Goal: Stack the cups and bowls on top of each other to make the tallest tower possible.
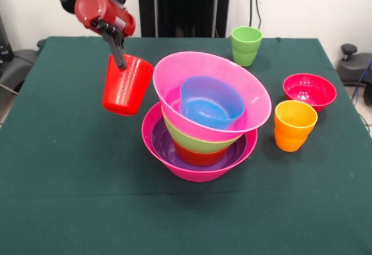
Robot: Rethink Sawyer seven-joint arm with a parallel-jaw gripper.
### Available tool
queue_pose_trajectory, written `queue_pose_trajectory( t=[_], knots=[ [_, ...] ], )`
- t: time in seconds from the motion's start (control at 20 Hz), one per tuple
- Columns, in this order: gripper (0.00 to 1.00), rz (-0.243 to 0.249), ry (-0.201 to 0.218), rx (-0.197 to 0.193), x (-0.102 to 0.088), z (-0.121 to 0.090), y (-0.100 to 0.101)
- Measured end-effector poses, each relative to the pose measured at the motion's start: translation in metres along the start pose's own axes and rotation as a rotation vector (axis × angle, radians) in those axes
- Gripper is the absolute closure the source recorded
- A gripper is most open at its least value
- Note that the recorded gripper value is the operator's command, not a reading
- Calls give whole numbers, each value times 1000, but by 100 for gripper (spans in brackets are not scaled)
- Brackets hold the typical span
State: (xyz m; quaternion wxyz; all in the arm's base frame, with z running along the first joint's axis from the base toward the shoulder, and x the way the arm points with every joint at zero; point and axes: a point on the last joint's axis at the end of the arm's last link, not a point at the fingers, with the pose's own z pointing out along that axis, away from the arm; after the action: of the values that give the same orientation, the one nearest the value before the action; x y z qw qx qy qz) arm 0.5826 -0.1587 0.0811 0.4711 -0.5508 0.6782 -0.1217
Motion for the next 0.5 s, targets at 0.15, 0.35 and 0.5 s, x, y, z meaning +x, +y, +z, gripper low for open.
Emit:
queue_pose_trajectory(
  t=[0.15,0.35,0.5],
  knots=[
    [100,-34,1,3,-9,-3,-11],
    [100,-119,0,-29,-24,-11,-24],
    [100,-192,-3,-77,-32,-19,-37]
  ],
)
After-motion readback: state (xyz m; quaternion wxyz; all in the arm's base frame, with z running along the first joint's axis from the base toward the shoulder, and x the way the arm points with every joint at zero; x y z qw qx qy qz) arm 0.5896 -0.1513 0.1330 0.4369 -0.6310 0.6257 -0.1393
